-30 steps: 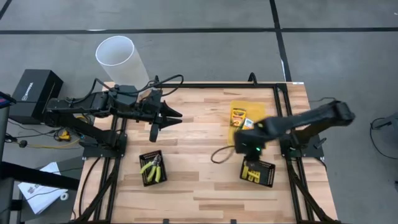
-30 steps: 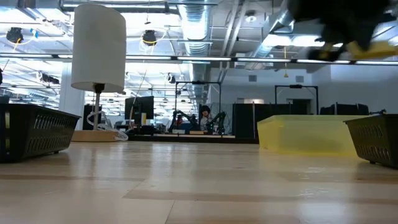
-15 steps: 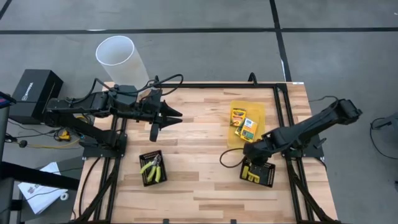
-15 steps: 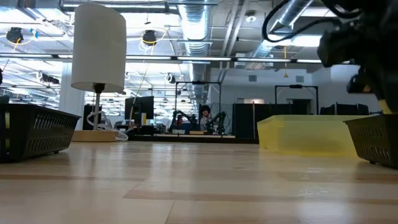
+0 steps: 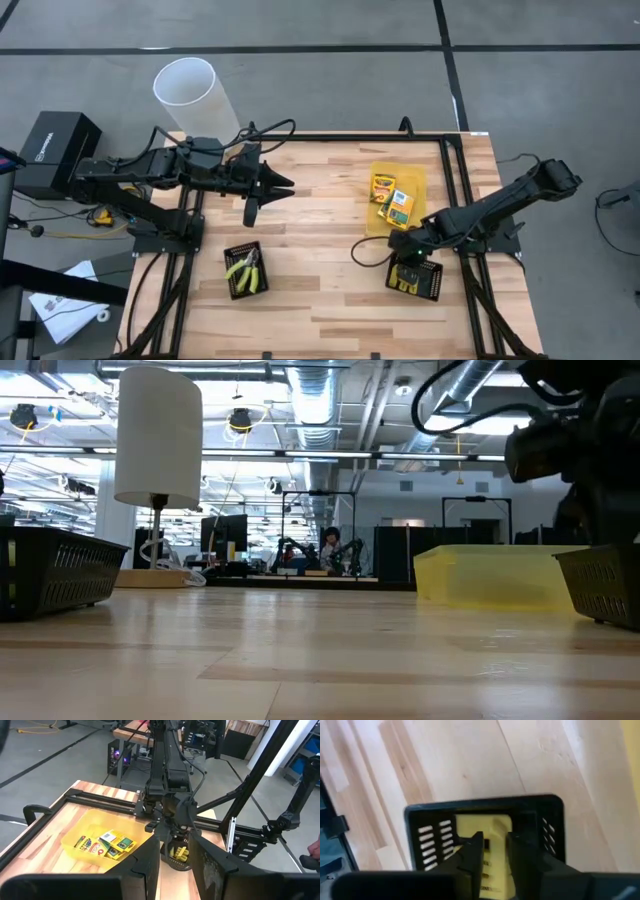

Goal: Pick & Place School Supplies
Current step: Put the eraser into the right black bin, then return to Home Position

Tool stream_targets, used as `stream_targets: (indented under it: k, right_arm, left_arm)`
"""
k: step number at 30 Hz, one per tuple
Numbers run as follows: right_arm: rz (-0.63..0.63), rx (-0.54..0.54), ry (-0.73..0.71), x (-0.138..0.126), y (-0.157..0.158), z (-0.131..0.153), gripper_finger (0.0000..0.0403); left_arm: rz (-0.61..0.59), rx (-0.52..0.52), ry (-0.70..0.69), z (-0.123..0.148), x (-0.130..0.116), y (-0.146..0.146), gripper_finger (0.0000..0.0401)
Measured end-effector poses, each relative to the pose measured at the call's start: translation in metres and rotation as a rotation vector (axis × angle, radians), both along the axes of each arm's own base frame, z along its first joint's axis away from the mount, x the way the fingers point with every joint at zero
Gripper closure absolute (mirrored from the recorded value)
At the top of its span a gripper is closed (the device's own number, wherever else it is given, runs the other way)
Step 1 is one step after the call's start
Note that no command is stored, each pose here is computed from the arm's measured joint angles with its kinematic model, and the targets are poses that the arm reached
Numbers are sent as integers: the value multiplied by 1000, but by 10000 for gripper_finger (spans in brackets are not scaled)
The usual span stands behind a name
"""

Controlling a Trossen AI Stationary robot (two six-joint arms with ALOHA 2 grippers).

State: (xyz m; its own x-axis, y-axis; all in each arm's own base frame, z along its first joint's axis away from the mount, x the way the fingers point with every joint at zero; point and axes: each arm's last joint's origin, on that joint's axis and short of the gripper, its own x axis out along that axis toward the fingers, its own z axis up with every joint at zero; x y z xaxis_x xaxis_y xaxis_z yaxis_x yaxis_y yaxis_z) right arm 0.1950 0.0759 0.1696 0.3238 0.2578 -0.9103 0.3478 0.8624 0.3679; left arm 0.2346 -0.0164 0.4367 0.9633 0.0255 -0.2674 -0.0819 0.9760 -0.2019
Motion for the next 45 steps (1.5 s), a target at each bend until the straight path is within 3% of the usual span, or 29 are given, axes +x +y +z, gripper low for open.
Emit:
stream_targets:
  k: [8, 14, 19, 22, 23, 25, 29, 32, 37, 40, 43, 45]
  right_arm:
    - [-20, 7, 6, 1, -1, -1, 279]
    - [-93, 129, 59, 4, -4, 4, 262]
    - [77, 204, 45, 6, -1, 10, 255]
    - [104, 346, 43, 9, 4, 14, 256]
    - [131, 392, -17, 13, 6, 18, 256]
    - [225, 449, -301, 26, 10, 40, 258]
    - [332, 493, -881, 31, 2, 101, 260]
    - [347, 448, -1220, 11, -14, 144, 262]
    - [443, 269, -1685, -52, -30, 196, 259]
    - [454, 139, -1771, -80, -37, 203, 257]
    - [426, 36, -1690, -110, -44, 194, 257]
    - [391, -61, -1706, -131, -50, 196, 259]
  left_arm:
    - [-2, 4, -1, 0, 0, 0, 302]
    - [17, -28, -95, 10, -1, 0, 302]
    - [29, -60, -159, 18, -7, 1, 302]
    - [31, -73, -158, 18, -8, 1, 302]
    - [28, -121, -164, 19, -8, 1, 302]
    - [9, -168, -184, 21, -9, 0, 302]
    - [-142, -54, -358, 42, -22, -2, 302]
    - [-163, -17, -498, 62, -55, 0, 302]
    - [-158, 104, -707, 87, -133, 5, 302]
    - [-168, 188, -774, 88, -182, 9, 302]
    - [-96, 195, -681, 73, -220, 15, 302]
    - [-14, 172, -586, 59, -229, 19, 302]
